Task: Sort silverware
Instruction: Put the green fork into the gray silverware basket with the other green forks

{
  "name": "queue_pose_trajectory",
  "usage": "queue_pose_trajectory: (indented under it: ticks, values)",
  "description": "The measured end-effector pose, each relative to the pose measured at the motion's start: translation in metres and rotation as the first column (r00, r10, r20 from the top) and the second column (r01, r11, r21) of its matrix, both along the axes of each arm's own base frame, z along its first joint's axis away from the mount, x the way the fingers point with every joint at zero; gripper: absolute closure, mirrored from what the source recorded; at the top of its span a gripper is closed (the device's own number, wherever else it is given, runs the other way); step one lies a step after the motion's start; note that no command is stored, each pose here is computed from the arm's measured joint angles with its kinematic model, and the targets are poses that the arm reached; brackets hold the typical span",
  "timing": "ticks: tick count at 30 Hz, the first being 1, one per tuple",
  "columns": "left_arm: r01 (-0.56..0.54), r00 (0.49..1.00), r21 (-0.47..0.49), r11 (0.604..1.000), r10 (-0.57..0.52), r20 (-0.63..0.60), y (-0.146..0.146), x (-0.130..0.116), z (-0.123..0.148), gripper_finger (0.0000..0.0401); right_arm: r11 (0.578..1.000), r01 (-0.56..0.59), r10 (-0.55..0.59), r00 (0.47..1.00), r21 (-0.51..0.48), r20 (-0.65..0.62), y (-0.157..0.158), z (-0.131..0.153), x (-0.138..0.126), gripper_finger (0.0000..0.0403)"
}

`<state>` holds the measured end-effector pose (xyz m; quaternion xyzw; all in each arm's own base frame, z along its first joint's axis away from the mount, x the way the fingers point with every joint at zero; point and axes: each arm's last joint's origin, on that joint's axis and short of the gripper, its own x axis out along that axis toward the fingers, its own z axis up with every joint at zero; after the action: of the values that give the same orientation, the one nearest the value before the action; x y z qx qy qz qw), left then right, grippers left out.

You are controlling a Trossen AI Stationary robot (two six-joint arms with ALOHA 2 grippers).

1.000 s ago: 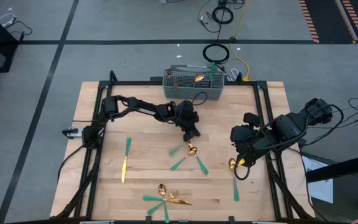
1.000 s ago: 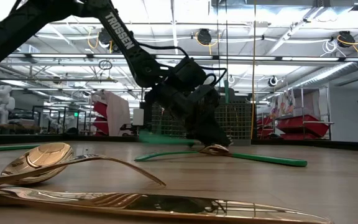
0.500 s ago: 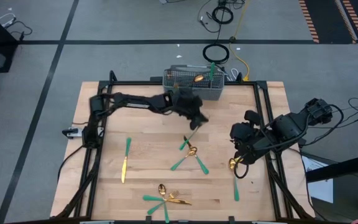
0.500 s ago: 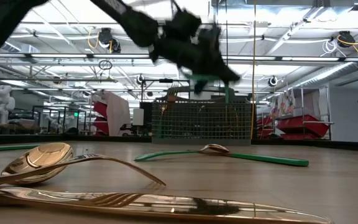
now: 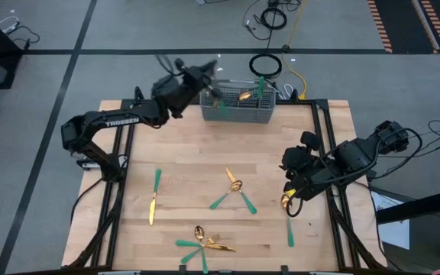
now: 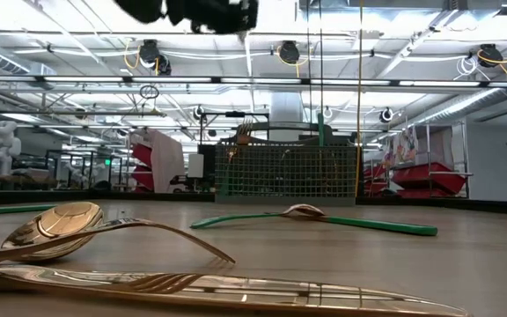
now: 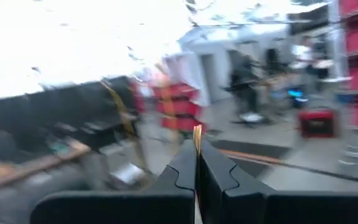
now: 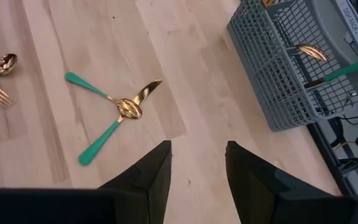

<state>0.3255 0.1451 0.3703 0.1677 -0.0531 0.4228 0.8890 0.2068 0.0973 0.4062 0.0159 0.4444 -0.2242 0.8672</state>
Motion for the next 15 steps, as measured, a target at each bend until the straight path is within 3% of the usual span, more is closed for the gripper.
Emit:
queue_pose_trajectory:
  ticks: [2,8,15]
  values:
    - [-0.05,0.999,0.049,0.998,0.05,-0.011,0.009,-0.007,-0.013,0.0399,1.0,0.0,0.0,1.0,0.0,0.0,0.0,0.0,0.0,0.0261]
    - [-0.187,0.981,0.028,0.982,0.186,0.048,0.045,-0.024,-0.057,0.0399,1.0,-0.002,0.002,1.0,0.008,0.0,0.0,0.0,0.0,0.0261]
    - [-0.272,0.962,0.084,0.959,0.267,0.066,0.067,-0.037,-0.064,0.0399,1.0,-0.001,0.001,1.0,0.009,-0.003,0.0,0.0,0.0,0.0261]
